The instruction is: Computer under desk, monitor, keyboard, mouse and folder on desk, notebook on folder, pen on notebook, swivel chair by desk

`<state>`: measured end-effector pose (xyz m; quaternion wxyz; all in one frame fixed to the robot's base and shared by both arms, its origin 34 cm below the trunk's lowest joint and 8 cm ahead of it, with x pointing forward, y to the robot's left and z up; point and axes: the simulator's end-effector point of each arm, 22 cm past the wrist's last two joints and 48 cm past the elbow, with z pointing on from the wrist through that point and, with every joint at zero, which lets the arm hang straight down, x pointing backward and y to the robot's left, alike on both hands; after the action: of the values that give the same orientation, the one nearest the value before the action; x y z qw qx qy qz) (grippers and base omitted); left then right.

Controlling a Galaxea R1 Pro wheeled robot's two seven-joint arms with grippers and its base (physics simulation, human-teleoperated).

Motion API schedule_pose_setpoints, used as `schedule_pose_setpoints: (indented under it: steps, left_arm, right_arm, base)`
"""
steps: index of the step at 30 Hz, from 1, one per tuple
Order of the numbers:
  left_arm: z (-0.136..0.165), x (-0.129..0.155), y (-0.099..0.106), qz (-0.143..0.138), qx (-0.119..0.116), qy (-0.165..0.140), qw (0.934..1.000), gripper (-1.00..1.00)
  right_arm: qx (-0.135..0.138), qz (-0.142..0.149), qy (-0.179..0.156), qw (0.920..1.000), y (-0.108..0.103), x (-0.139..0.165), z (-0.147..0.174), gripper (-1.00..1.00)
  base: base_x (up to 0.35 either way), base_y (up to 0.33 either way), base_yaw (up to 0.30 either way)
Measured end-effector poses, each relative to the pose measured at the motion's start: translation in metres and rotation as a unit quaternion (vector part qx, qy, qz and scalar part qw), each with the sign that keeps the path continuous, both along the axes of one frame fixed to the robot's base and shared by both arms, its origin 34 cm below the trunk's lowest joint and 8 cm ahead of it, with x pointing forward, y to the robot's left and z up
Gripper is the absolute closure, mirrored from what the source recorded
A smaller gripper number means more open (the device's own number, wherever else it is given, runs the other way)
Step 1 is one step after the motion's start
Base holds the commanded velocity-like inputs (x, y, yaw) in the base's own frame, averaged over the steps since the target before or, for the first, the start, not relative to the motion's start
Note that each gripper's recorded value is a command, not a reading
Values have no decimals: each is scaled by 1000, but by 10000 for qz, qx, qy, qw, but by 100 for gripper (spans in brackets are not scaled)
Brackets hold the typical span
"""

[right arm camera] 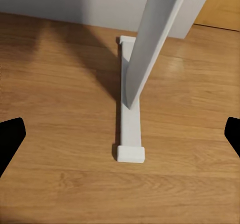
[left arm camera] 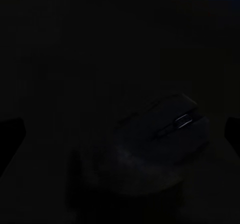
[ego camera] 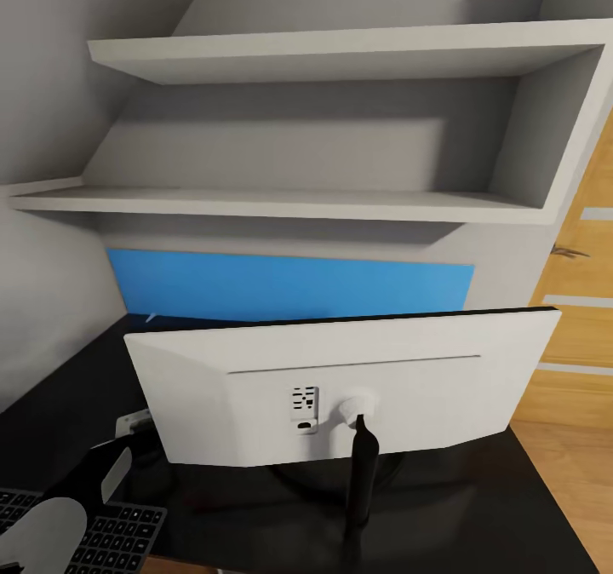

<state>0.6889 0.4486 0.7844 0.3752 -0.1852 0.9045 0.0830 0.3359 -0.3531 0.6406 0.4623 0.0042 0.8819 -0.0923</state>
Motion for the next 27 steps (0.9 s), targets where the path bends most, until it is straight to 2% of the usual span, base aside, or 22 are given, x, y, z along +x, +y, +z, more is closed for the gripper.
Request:
schedule_pose_setpoints:
  steps: [14,27]
  left_arm:
    - [1,0,0,-14,-5,-13,10000,-100]
    - [1,0,2,-4,8,-5,10000,-100]
  right_arm:
    - [-10,-5,25,10000,-2,-1,-1,-100]
    - [-12,-5,22,10000,-2,-1,-1,-100]
  base:
    - [72,38,0]
    - [7,4,0]
